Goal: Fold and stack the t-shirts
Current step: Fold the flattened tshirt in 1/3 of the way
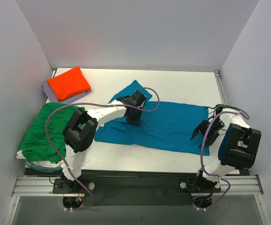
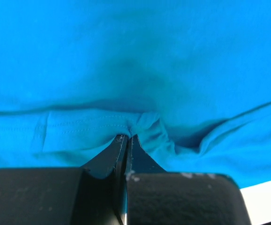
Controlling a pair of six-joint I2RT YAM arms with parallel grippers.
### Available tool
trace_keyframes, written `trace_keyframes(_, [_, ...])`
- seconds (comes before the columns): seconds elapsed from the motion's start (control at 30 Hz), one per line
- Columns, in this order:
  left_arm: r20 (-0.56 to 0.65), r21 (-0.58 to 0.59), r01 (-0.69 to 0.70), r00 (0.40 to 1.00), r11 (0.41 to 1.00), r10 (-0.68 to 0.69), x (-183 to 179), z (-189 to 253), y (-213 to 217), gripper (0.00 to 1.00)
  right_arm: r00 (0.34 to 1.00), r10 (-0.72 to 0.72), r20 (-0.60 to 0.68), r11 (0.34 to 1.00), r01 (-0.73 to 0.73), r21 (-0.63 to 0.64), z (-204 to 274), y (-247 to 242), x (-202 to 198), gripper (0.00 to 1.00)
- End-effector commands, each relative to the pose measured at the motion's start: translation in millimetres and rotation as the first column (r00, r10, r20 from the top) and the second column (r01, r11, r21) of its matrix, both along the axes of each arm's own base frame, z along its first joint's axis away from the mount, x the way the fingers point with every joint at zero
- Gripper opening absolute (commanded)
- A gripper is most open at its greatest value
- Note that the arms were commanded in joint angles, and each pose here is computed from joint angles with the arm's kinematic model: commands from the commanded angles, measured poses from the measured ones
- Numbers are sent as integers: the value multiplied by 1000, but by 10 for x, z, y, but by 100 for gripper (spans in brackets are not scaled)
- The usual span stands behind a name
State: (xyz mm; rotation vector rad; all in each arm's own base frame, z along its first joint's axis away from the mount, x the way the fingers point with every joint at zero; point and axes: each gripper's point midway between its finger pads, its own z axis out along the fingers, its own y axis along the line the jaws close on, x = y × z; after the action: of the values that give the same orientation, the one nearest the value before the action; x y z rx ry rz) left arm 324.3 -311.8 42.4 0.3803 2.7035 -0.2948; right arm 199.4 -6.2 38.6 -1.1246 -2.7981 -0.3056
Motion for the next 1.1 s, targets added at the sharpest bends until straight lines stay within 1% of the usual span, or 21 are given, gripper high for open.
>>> trace_keyframes(0.0, [32, 14, 34, 999, 999, -34, 169, 79, -62, 0, 1000, 2, -23, 1000, -2, 13, 98, 48, -59, 54])
trace_keyframes(0.07, [34, 20, 51, 998, 999, -51, 200, 105, -105, 0, 1000, 2, -28, 1000, -2, 17, 89, 48, -62, 54])
trace_keyframes(0.37, [9, 65, 108, 994, 992, -109, 303, -37, -172, 0, 1000, -3, -29, 1000, 3, 18, 72, 52, -47, 54])
trace_keyframes(0.63, [6, 75, 161, 987, 984, -162, 365, -28, -267, 0, 999, -7, -31, 1000, 8, 19, 63, 48, -22, 54])
trace_keyframes(0.87, [6, 113, 184, 982, 976, -186, 432, -17, -280, 0, 1000, -9, -27, 1000, 10, 24, 67, 50, 22, 54])
trace_keyframes(0.9, [10, 114, 184, 982, 976, -187, 440, -2, -291, 4, 1000, -12, -27, 1000, 13, 22, 66, 46, 29, 54])
trace_keyframes(0.97, [24, 112, 179, 983, 977, -183, 475, 50, -298, 21, 1000, -12, -28, 1000, 13, 23, 63, 46, 28, 54])
trace_keyframes(1.03, [32, 102, 180, 982, 978, -184, 489, 94, -322, 34, 1000, -5, -20, 1000, 6, 12, 88, 41, 43, 54])
trace_keyframes(1.07, [43, 94, 181, 982, 979, -186, 501, 142, -348, 37, 1000, 3, -12, 1000, -3, 5, 101, 42, 53, 54])
